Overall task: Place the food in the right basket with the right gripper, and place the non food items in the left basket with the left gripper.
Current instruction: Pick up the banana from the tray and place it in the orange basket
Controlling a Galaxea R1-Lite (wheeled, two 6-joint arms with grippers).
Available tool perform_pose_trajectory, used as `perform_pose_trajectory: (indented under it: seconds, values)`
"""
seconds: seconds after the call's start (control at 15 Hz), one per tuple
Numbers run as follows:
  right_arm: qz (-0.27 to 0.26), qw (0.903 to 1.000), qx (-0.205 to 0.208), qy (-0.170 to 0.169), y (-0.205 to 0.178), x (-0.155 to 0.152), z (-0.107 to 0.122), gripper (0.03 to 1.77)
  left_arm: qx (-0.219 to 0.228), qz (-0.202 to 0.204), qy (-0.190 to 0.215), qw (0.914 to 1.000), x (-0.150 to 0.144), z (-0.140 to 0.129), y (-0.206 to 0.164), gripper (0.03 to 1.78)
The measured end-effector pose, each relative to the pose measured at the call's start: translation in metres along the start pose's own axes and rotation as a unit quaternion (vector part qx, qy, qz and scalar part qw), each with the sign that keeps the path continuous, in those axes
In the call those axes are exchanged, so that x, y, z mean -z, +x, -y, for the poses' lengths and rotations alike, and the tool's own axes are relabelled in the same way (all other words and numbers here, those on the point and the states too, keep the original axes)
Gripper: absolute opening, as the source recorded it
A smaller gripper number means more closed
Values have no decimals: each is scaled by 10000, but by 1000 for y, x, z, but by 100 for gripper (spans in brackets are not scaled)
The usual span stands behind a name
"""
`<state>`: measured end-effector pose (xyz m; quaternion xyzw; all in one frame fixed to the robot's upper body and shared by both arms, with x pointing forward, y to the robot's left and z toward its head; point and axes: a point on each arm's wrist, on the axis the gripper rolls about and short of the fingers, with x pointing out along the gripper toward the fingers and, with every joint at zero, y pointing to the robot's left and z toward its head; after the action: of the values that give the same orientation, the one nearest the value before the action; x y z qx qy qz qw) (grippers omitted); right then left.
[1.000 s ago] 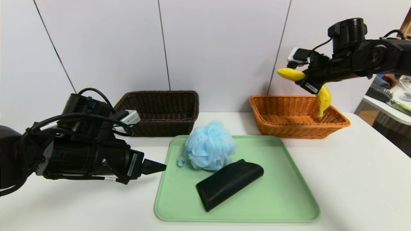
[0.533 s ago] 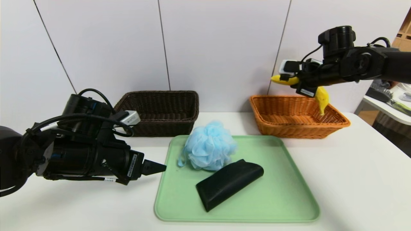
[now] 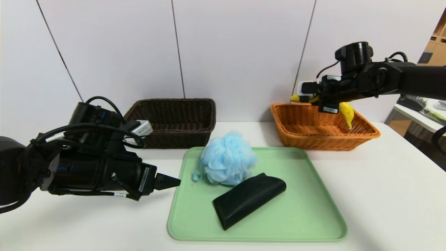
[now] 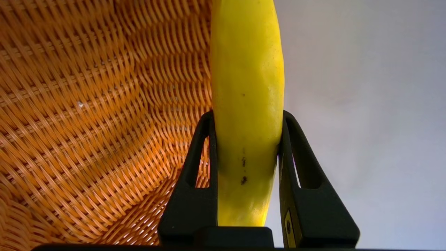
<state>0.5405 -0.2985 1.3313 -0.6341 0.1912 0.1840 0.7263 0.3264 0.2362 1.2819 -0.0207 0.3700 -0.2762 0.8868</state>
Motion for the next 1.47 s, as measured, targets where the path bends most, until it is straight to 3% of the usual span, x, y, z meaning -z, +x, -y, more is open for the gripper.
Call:
perform_pose_trajectory:
  seconds: [0.93,1.2,1.47]
  values:
    - [-36,9985,-531,-131,42,1,-32,47,-39,-80,-61,9999,0,-7,16,169]
    - [-25,9986,-517,-102,44,1,-32,97,-44,-90,-74,9999,0,-8,16,169]
    - [-3,9989,-470,-48,40,1,-29,126,-39,-88,-74,9999,0,-8,16,169]
